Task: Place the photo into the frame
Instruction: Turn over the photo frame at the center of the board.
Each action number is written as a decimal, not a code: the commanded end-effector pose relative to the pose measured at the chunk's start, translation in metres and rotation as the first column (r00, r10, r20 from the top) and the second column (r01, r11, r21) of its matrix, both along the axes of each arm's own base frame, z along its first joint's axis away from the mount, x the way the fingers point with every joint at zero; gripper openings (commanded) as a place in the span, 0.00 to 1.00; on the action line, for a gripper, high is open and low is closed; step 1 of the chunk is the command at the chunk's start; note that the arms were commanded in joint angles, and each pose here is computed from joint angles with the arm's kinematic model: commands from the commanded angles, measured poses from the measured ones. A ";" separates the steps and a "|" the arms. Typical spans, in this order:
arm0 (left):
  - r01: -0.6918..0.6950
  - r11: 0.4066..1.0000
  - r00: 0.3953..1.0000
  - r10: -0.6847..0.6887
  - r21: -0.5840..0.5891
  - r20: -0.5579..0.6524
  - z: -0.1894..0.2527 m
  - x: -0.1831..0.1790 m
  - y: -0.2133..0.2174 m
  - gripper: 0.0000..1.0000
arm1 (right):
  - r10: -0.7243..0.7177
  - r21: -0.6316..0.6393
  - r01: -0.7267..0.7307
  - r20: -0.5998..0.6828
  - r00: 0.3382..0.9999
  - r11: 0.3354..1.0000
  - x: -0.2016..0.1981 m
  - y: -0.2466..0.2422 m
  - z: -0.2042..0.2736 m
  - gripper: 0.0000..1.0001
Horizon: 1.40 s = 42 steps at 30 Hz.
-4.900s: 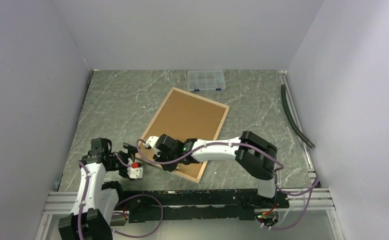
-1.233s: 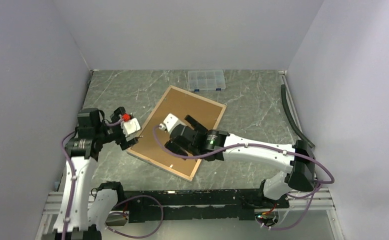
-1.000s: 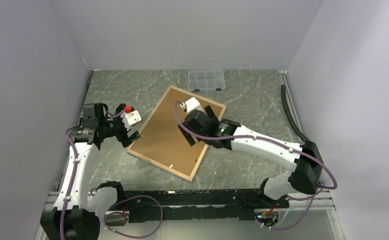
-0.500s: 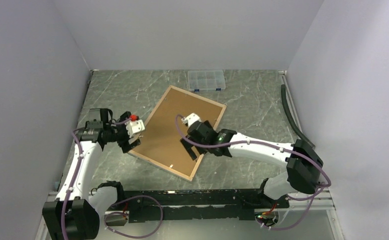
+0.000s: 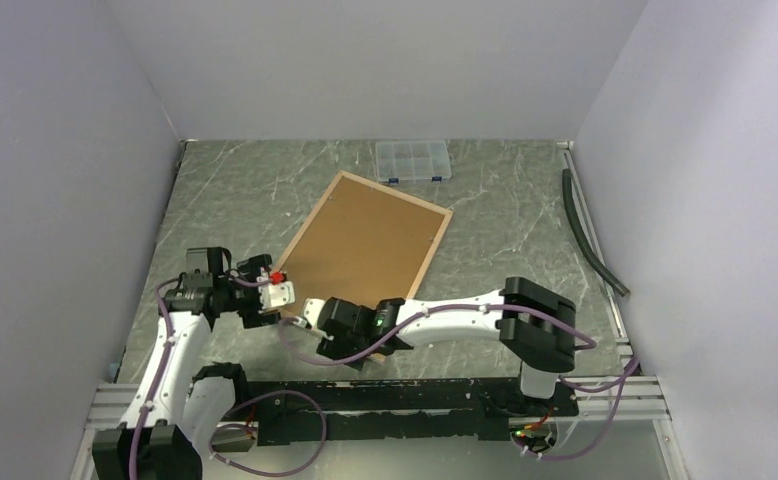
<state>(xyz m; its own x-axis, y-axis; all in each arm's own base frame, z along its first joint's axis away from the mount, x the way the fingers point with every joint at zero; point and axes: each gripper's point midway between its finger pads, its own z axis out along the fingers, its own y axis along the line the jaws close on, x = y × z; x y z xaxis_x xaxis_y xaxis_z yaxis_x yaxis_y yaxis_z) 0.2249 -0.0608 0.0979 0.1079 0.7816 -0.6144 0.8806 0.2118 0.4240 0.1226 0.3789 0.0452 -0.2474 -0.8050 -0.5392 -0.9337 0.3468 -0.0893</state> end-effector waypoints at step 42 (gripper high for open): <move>0.323 0.900 0.605 -0.433 0.291 0.668 -0.009 0.025 -0.038 0.94 | -0.023 0.309 0.035 -0.041 0.999 0.951 0.005 0.040 0.094 0.00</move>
